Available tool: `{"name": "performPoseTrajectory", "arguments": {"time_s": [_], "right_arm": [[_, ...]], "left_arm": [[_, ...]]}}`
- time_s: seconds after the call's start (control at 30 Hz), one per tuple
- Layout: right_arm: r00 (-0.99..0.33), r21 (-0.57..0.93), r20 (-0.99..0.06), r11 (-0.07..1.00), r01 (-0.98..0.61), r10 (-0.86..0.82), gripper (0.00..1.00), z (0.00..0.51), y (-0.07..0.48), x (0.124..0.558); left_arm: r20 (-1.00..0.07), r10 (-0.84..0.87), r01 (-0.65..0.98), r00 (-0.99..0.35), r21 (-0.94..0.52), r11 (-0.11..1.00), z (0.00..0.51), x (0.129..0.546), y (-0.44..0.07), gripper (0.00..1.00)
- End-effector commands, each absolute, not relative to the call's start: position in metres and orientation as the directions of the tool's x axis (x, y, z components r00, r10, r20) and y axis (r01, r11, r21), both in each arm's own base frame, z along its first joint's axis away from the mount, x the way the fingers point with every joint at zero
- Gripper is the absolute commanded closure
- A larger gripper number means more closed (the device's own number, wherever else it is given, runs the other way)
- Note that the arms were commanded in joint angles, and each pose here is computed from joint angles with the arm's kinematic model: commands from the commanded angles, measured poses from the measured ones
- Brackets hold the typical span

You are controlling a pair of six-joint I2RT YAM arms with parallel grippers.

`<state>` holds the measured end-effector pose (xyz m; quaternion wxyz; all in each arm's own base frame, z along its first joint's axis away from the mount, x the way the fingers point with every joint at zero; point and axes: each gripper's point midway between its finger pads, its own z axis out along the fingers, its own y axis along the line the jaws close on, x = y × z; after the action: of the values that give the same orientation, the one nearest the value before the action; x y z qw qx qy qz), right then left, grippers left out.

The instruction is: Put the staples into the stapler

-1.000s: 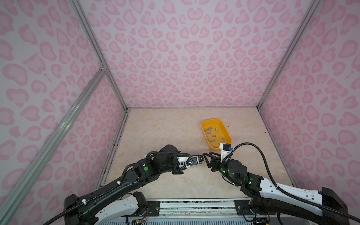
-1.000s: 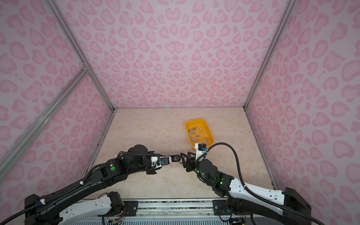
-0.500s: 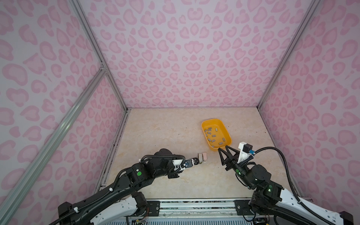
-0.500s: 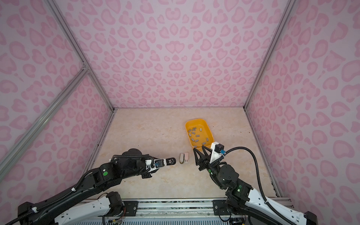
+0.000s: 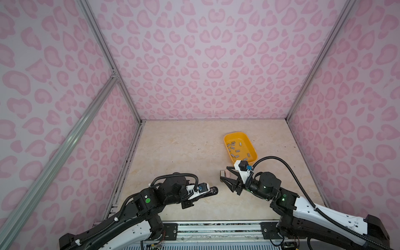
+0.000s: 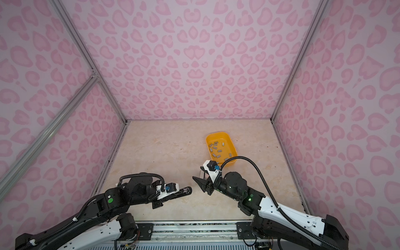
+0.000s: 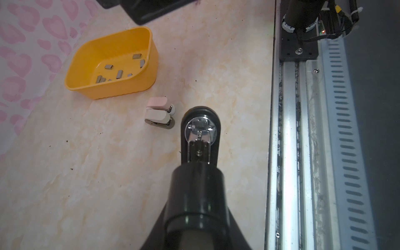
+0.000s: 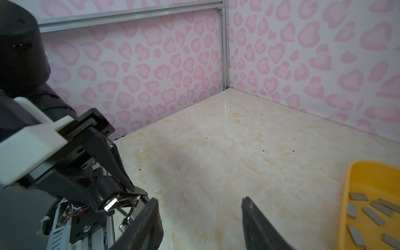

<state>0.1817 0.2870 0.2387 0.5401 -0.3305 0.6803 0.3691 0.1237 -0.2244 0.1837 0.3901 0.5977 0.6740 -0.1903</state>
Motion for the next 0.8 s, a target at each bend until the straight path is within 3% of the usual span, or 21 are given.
{"name": "performPoseTrajectory", "arguments": {"time_s": [0.0, 0.1, 0.2, 0.4, 0.6, 0.77], "right_arm": [[-0.153, 0.113, -0.984, 0.344, -0.932, -0.092, 0.42, 0.233, 0.303, 0.156], [-0.15, 0.11, -0.979, 0.266, -0.958, -0.135, 0.42, 0.221, 0.309, 0.144], [-0.15, 0.112, -0.979, 0.255, -0.961, -0.137, 0.41, 0.217, 0.311, 0.142], [-0.151, 0.132, -0.974, 0.116, -0.984, -0.169, 0.49, 0.215, 0.325, 0.124], [-0.161, 0.15, -0.965, 0.065, -0.986, -0.207, 0.51, 0.204, 0.337, 0.115], [-0.139, 0.142, -0.959, 0.004, -0.99, -0.248, 0.61, 0.195, 0.346, 0.103]], "left_arm": [[-0.801, 0.598, 0.96, 0.038, 0.195, 0.2, 0.2, 0.123, -0.237, 0.96], [-0.81, 0.585, 0.958, 0.046, 0.202, 0.205, 0.202, 0.123, -0.237, 0.96], [-0.816, 0.575, 0.955, 0.054, 0.21, 0.208, 0.203, 0.123, -0.236, 0.96], [-0.806, 0.589, 0.961, 0.057, 0.204, 0.186, 0.201, 0.122, -0.239, 0.96], [-0.808, 0.585, 0.964, 0.066, 0.202, 0.17, 0.201, 0.119, -0.24, 0.96], [-0.804, 0.59, 0.966, 0.07, 0.202, 0.161, 0.203, 0.119, -0.242, 0.96]]}}
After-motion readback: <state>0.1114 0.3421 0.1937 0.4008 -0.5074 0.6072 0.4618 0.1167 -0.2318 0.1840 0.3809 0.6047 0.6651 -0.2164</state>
